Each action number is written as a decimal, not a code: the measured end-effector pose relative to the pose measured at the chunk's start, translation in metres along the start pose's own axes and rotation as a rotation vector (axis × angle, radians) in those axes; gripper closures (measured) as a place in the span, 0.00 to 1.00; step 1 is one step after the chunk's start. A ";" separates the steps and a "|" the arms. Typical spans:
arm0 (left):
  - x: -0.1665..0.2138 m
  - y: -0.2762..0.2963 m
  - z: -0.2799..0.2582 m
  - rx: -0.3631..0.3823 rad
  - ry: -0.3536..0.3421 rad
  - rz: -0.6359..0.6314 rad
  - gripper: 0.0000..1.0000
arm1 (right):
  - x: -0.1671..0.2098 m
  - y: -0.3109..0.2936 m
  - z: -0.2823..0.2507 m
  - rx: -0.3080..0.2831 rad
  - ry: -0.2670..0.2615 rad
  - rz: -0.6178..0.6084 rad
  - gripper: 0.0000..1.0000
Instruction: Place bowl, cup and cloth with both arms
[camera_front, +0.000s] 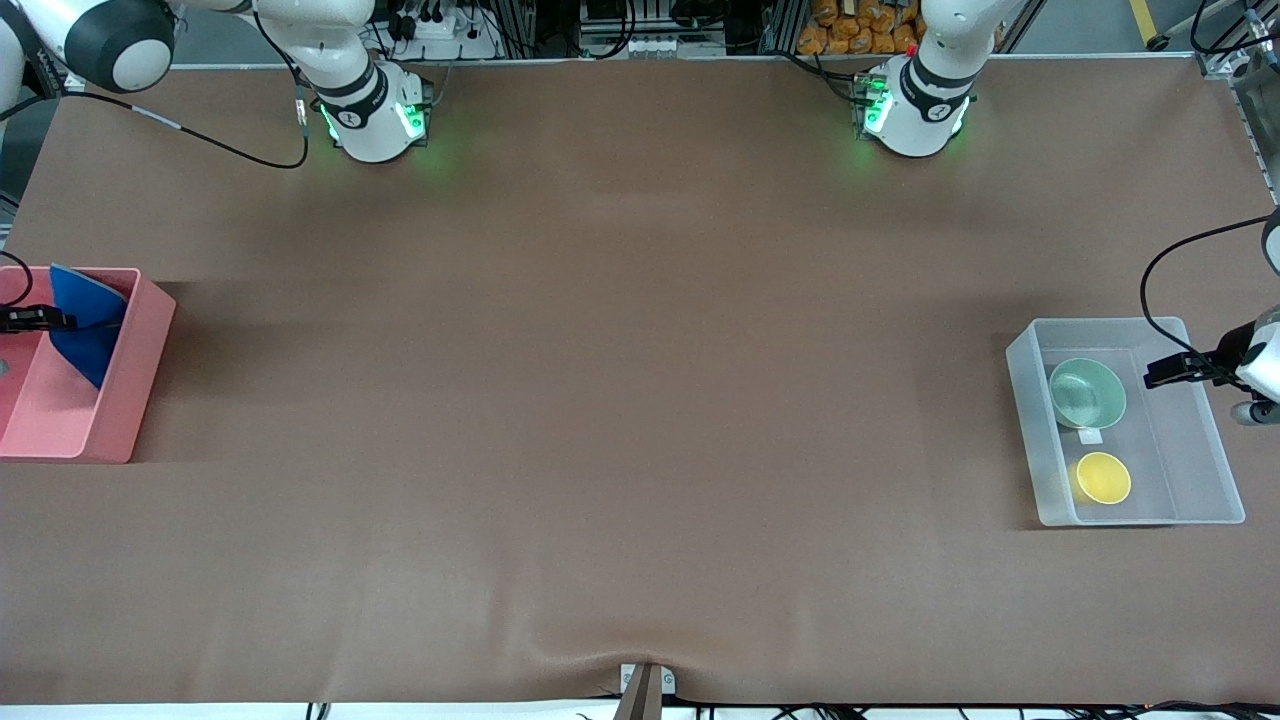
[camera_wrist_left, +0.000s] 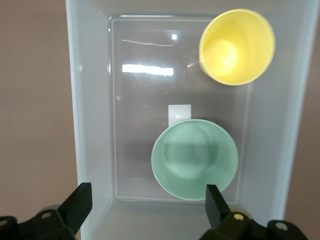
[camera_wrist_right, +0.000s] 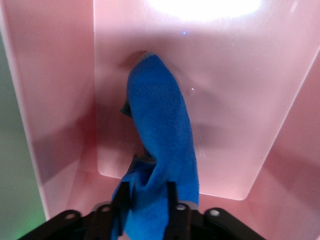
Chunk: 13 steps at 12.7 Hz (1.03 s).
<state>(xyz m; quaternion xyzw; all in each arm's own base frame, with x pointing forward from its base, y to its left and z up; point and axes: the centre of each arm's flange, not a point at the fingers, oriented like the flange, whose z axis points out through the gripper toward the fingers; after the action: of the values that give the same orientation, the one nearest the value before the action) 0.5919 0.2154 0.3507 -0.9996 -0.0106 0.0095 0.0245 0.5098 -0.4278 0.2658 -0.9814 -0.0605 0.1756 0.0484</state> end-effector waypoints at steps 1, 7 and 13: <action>0.001 0.009 -0.011 0.004 0.000 -0.002 0.00 | 0.002 -0.003 -0.005 0.012 -0.002 0.030 0.43; 0.007 0.071 -0.052 0.011 0.013 -0.062 0.00 | 0.032 -0.069 -0.114 0.014 0.020 0.095 0.00; 0.006 0.136 -0.087 0.054 -0.010 -0.062 0.00 | 0.003 -0.188 -0.254 0.015 0.141 0.266 0.00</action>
<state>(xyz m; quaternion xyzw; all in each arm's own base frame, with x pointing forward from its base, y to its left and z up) 0.6028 0.0751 0.4312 -0.9977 -0.0416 0.0141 0.0518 0.5823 -0.2601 0.5236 -0.9903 0.0748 0.1114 0.0361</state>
